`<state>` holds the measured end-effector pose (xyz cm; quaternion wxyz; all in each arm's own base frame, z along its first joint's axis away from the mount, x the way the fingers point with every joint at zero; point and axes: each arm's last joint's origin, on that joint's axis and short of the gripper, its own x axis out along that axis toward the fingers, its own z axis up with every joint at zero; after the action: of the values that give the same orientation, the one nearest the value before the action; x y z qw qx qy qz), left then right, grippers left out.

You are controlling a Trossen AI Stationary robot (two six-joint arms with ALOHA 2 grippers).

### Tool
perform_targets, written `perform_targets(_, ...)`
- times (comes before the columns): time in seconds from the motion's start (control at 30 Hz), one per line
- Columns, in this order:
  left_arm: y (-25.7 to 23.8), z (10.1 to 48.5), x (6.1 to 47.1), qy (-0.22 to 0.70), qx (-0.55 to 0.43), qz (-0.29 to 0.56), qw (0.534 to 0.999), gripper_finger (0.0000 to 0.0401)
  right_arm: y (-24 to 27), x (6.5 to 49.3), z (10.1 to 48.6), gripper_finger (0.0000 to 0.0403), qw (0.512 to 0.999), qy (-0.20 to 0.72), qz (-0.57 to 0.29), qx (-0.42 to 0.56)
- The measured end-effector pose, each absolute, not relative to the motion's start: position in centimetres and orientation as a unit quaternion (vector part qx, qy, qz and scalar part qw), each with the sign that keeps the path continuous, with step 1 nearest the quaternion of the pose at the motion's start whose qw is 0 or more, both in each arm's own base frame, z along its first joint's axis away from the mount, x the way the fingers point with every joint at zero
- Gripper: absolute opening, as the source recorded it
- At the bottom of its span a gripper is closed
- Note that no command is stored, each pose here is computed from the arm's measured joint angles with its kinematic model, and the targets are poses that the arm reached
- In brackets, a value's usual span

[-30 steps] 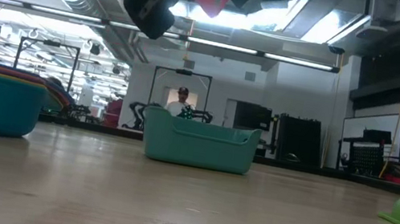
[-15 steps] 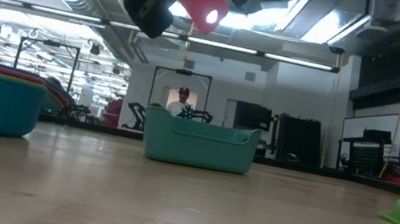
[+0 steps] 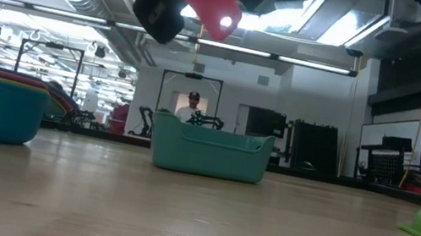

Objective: Nest measuring cups in basket
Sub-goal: Stack the red measuring cup on top of the blue measuring cup

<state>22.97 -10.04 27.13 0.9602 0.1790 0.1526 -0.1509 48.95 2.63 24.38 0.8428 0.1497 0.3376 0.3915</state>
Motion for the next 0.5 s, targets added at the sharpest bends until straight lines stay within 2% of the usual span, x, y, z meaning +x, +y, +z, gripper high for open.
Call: perform_targets(0.5,-10.1,27.1,23.0,0.153,0.179,-0.153,0.96,0.0001,1.3,48.7,24.2,0.0089,0.842,0.355,0.372,0.162)
